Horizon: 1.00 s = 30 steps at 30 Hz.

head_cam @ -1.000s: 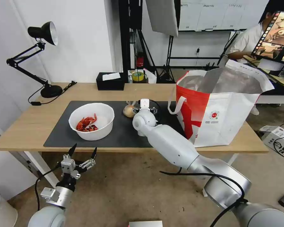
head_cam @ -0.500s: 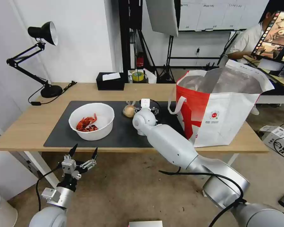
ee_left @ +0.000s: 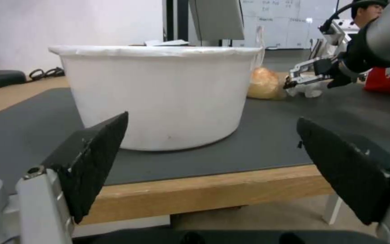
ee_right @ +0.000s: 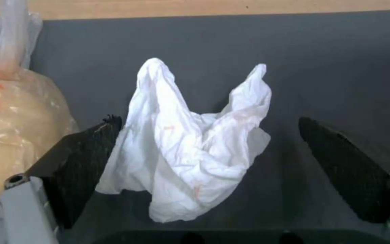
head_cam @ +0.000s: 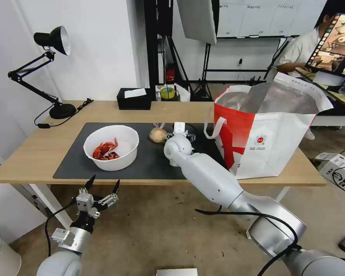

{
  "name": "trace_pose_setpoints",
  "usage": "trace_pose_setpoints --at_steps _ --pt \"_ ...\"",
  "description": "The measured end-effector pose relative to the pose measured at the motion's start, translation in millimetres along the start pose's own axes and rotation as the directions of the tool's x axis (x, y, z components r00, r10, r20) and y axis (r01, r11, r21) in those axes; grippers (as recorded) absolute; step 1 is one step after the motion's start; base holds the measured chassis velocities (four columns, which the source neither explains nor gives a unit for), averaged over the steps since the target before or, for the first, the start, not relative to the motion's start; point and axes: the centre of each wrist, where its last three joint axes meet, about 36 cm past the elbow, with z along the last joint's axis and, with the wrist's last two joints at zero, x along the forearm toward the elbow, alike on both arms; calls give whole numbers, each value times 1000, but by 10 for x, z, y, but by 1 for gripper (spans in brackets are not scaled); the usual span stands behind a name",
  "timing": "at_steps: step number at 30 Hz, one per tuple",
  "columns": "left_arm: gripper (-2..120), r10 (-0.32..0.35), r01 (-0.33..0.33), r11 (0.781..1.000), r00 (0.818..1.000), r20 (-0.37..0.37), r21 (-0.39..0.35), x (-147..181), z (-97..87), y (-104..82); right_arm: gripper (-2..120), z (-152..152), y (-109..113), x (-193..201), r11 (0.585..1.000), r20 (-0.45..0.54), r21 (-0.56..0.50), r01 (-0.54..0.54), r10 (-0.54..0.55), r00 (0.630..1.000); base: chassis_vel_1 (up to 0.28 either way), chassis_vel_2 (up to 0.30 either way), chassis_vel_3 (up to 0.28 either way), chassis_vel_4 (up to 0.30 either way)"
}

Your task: Pick up the trash from the table and place it into the takeout bag.

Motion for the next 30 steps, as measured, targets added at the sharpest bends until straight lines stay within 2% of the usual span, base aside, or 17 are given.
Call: trace_pose_setpoints --at_steps 23,27,29,30 --pt "100 1 -1 1000 1000 -2 11 -12 11 -16 100 32 7 -49 999 -19 2 39 -39 999 0 0 0 0" --pt "100 4 -4 1000 1000 -2 15 -11 16 -34 94 22 0 -54 999 -16 0 42 -42 999 0 0 0 0" --pt "100 5 -5 1000 1000 -1 16 -11 14 -43 83 24 -13 -62 999 -15 -1 43 -43 999 0 0 0 0" --pt "100 5 -5 1000 1000 -1 16 -11 14 -43 83 24 -13 -62 999 -15 -1 43 -43 999 0 0 0 0"
